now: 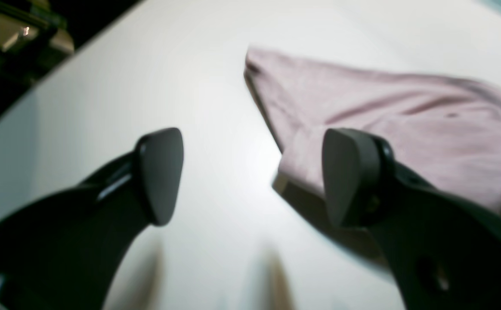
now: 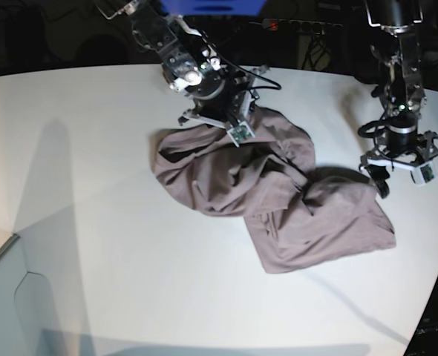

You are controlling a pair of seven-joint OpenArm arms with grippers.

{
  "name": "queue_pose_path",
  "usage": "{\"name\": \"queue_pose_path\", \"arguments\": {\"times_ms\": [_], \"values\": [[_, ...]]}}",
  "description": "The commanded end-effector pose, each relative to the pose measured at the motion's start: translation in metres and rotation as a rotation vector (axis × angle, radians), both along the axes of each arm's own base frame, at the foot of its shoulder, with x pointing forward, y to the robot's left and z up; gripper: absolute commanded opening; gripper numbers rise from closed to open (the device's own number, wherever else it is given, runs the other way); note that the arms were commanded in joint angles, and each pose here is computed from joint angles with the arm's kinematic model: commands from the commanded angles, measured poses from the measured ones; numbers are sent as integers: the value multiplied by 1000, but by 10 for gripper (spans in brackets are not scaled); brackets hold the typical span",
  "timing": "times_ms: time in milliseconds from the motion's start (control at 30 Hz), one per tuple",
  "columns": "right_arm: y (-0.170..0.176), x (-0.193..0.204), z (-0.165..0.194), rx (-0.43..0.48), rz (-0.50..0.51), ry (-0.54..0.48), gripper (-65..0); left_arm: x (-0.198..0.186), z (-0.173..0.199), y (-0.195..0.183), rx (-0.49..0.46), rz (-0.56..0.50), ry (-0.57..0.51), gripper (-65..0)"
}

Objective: Layout the t-shirt on the table in an organized manner, then fold the t-shirt properly
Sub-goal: 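Lower the left gripper and grasp the shirt's bunched lower fold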

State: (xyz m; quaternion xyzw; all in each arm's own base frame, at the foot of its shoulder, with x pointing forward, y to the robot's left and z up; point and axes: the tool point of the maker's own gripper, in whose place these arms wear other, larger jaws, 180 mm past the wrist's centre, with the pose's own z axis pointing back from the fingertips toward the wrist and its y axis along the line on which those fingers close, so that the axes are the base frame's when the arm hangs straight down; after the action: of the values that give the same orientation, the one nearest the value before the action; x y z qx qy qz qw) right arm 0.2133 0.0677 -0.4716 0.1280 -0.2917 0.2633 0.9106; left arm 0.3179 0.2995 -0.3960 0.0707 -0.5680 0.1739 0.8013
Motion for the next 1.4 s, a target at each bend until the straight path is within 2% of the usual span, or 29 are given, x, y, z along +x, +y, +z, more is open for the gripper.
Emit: {"name": "queue_pose_path", "arguments": {"times_ms": [0,233,367,567,1133,1200,1267,1367], "values": [[7,4,7,22,2,-17,-399,10,11,3,11,2,-44,-165],[6,3,5,19,2,-14,-387,41,-7,-23,-24,-55,-12,-165],[5,3,5,16,3,-14,-388,53,-20,-30,-63,-43,12,-165],[4,4,5,12,4,-17,-388,53,-35,-36,-89,-38,46,-169],[3,12,8,10,3,-33,-389,45,-38,-47,-110,-37,41,-172],[3,12,8,10,3,-33,-389,51,-34,-47,-114,-38,33,-214],[3,12,8,10,3,-33,-389,49,-40,-48,-119,-34,48,-307],[3,12,8,10,3,-33,-389,50,-42,-48,-123,-32,52,-522]]}}
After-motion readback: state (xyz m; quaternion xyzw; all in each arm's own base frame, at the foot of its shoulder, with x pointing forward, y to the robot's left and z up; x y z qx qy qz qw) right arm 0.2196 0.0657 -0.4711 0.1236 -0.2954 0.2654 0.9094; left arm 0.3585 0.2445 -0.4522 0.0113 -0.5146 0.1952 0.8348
